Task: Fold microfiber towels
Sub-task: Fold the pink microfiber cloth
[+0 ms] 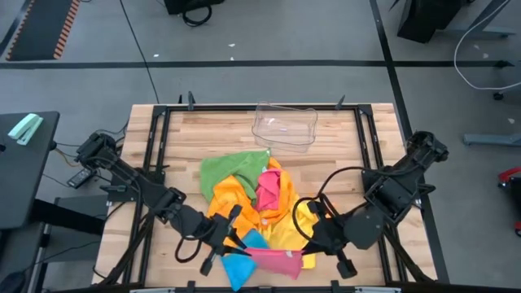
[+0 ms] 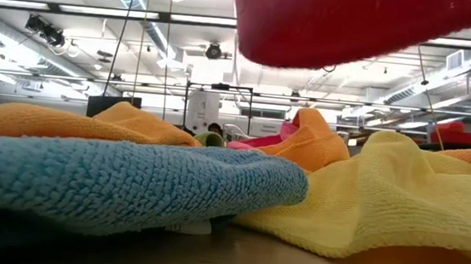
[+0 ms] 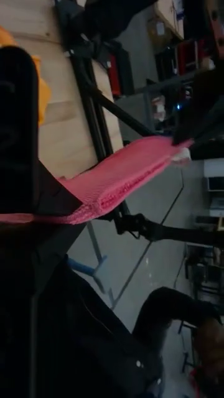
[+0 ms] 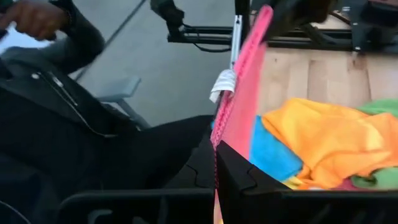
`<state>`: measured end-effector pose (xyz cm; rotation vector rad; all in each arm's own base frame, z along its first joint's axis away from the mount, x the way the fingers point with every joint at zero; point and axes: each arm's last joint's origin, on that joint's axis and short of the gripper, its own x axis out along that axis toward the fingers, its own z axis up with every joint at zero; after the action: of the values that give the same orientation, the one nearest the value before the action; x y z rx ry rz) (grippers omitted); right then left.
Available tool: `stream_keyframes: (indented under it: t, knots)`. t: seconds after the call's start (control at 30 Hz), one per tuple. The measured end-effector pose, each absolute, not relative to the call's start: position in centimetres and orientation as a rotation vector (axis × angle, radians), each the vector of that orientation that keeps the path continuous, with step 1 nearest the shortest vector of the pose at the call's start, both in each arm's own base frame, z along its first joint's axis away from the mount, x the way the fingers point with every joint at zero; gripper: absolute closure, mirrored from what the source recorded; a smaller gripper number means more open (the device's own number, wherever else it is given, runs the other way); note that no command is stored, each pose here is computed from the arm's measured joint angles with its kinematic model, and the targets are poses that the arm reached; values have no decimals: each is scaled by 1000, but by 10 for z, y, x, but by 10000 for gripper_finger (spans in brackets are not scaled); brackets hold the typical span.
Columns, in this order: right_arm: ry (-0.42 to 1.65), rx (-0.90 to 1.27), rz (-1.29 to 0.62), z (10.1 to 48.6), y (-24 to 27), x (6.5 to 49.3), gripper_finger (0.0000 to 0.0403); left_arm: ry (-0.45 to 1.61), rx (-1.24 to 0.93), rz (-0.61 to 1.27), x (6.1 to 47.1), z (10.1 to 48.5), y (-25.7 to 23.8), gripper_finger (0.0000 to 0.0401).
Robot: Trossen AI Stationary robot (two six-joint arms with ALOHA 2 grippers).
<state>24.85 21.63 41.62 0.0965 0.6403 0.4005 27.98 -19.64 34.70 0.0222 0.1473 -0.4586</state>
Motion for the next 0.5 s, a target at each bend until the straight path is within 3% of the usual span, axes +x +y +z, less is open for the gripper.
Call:
stream_keyframes:
  t: [0.2,0.5]
  knots:
    - [708,-28,200,403,198,252,399,214,76,-318,287,339,-182,390]
    - [929,-231,-6,336,148,280,399,392,108,-28,312,286,-135,386]
